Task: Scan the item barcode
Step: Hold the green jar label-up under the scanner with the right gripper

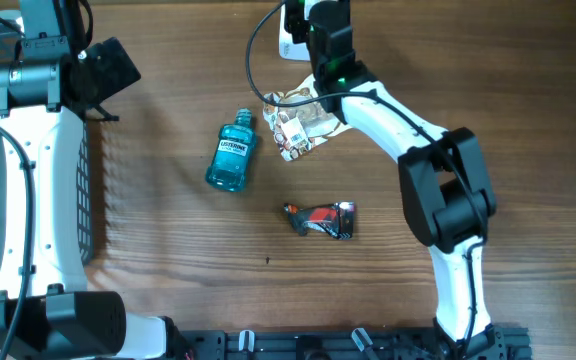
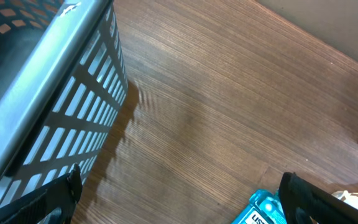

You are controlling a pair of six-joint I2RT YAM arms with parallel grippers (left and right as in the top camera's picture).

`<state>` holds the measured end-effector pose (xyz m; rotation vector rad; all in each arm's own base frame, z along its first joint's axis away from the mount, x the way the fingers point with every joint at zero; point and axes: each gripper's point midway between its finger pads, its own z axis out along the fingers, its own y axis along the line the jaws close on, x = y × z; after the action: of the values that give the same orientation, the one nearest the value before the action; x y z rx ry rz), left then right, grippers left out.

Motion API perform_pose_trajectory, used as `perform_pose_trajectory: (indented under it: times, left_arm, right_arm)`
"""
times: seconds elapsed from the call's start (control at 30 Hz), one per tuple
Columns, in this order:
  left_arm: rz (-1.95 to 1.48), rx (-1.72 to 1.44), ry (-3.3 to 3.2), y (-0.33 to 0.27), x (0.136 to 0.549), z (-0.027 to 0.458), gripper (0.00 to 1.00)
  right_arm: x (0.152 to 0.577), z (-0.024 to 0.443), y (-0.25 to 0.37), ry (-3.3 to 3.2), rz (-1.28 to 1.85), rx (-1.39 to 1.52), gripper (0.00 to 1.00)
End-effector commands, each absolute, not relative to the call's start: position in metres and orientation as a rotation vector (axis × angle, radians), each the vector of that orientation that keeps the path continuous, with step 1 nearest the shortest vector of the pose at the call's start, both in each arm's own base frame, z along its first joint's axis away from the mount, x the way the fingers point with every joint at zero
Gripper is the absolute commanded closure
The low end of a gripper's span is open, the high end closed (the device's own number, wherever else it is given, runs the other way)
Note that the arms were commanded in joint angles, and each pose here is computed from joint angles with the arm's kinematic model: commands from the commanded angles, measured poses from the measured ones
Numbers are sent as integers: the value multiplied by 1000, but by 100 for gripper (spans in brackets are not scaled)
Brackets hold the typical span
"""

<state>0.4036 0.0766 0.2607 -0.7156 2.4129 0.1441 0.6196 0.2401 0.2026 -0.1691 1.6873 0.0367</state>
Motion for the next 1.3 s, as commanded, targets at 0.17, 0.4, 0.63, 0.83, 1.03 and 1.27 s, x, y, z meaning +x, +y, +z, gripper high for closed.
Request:
perform_pose_trajectory:
  times: [0.17, 0.4, 0.63, 0.83, 1.03, 1.27]
  left_arm:
    - [154, -730, 2421, 79, 404, 255, 0]
    - [155, -730, 2421, 79, 404, 255, 0]
    - [155, -730, 2421, 79, 404, 255, 0]
    - [154, -730, 2421, 79, 404, 255, 0]
    - [155, -730, 2421, 79, 404, 255, 0]
    - [155, -730, 2421, 79, 404, 255, 0]
  right_arm:
    - [628, 190, 253, 1633, 96, -216, 33]
    - [633, 168, 255, 1613, 102, -214, 33]
    - [637, 154, 257, 1592, 122, -217, 33]
    - [637, 137, 259, 1611, 137, -230, 33]
    - [638, 132, 260, 1594, 141, -222, 30]
    - [644, 122, 256, 1597, 147, -203, 30]
